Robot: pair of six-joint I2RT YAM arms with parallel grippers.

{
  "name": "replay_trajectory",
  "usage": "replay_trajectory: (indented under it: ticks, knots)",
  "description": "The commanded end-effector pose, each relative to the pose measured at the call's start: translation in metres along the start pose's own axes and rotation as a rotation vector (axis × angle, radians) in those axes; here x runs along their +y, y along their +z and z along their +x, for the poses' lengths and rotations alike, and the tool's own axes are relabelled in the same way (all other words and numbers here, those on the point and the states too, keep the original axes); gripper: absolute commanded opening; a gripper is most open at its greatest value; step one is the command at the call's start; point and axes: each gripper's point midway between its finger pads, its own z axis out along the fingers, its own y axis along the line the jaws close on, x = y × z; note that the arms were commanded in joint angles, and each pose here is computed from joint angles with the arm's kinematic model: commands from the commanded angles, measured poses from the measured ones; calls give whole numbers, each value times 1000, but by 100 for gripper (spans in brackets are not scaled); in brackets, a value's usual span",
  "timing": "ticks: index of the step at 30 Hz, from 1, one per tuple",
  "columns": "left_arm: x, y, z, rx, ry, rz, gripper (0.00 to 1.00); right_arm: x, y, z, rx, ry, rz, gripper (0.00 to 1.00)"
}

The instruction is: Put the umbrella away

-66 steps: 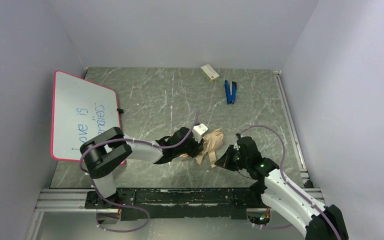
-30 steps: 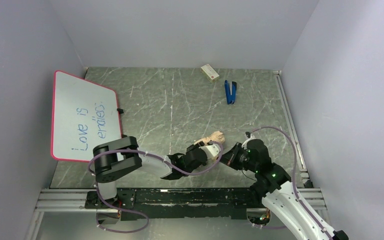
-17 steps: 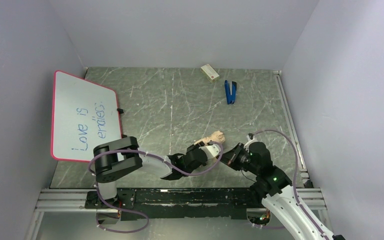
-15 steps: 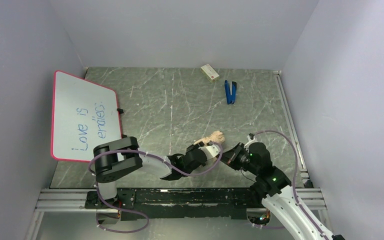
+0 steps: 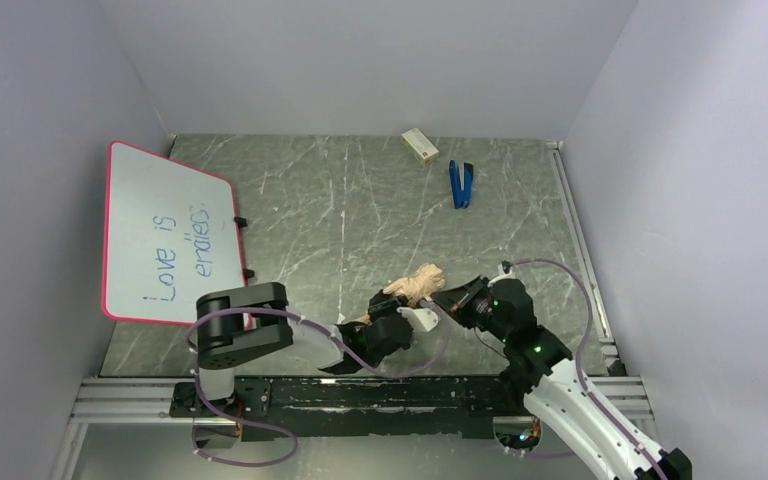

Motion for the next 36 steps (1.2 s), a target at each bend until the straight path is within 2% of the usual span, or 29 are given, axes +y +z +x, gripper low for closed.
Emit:
replay_trajectory:
  ticks: [1, 10, 16, 23, 30, 36]
  knots:
    - [-24, -22, 74, 172, 281, 78, 5, 34, 2, -22, -94, -7, -102, 0]
    - [-59, -36, 82, 154, 520, 92, 5, 32, 10, -6, 6, -91, -109, 0]
    - [-79, -47, 91, 131, 665, 50, 5, 26, 0, -15, -34, -114, -40, 0]
    - [-102, -57, 106, 107, 799, 25, 5, 18, -13, -13, -20, -105, 22, 0]
    - [-118, -63, 120, 101, 852, 41, 5, -1, -25, -11, -16, -94, 114, 0]
    - [-129, -67, 127, 83, 881, 62, 5, -2, -17, -17, -50, -37, 132, 0]
